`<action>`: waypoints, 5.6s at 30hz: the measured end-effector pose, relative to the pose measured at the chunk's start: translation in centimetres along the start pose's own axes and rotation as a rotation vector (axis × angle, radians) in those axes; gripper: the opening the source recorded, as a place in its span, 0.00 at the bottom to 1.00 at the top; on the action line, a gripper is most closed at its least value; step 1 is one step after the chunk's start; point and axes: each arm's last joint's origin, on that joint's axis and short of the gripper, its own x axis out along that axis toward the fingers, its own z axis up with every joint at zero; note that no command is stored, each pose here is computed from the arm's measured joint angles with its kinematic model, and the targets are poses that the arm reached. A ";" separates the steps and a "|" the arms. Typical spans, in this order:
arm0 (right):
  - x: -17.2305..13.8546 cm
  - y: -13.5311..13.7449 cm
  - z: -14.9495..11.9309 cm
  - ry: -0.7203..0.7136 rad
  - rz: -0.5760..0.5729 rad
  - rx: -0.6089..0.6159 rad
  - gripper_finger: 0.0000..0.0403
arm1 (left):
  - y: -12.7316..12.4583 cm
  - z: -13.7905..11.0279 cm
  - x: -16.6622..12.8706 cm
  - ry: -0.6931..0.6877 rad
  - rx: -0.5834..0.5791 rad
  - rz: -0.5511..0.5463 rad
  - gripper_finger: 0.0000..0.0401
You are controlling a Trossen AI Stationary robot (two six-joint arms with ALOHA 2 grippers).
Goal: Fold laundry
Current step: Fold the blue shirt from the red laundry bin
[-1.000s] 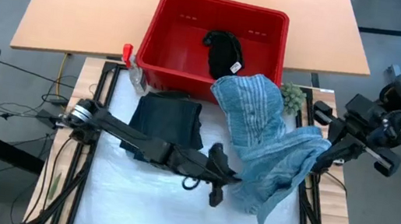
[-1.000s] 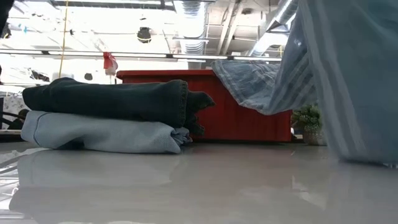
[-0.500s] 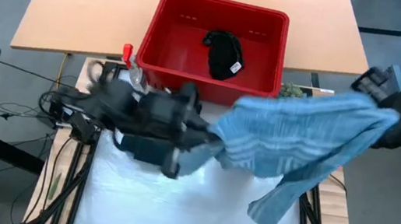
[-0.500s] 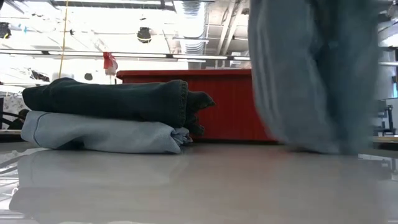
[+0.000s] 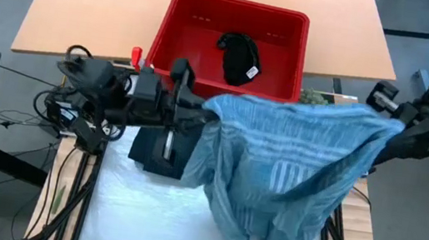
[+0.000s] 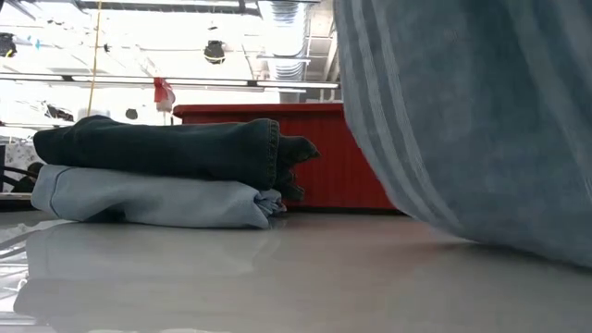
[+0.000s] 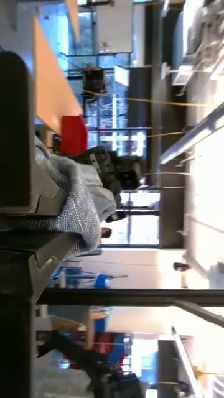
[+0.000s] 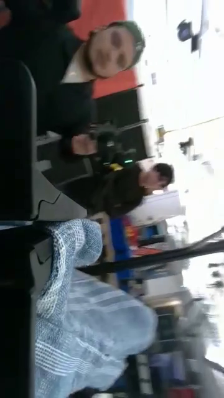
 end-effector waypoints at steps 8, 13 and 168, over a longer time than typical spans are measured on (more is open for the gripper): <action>0.3 0.4 2.2 -0.245 -0.002 -0.123 0.06 | 1.6 1.8 -0.3 -0.130 -0.034 -0.035 0.00; 1.3 -0.4 0.9 -0.125 -0.071 -0.007 0.06 | 2.0 2.2 -1.3 -0.063 -0.078 -0.039 0.00; 6.6 -8.2 -34.6 0.579 -1.072 0.498 0.70 | 25.7 -25.0 -8.4 0.914 -0.589 0.679 0.23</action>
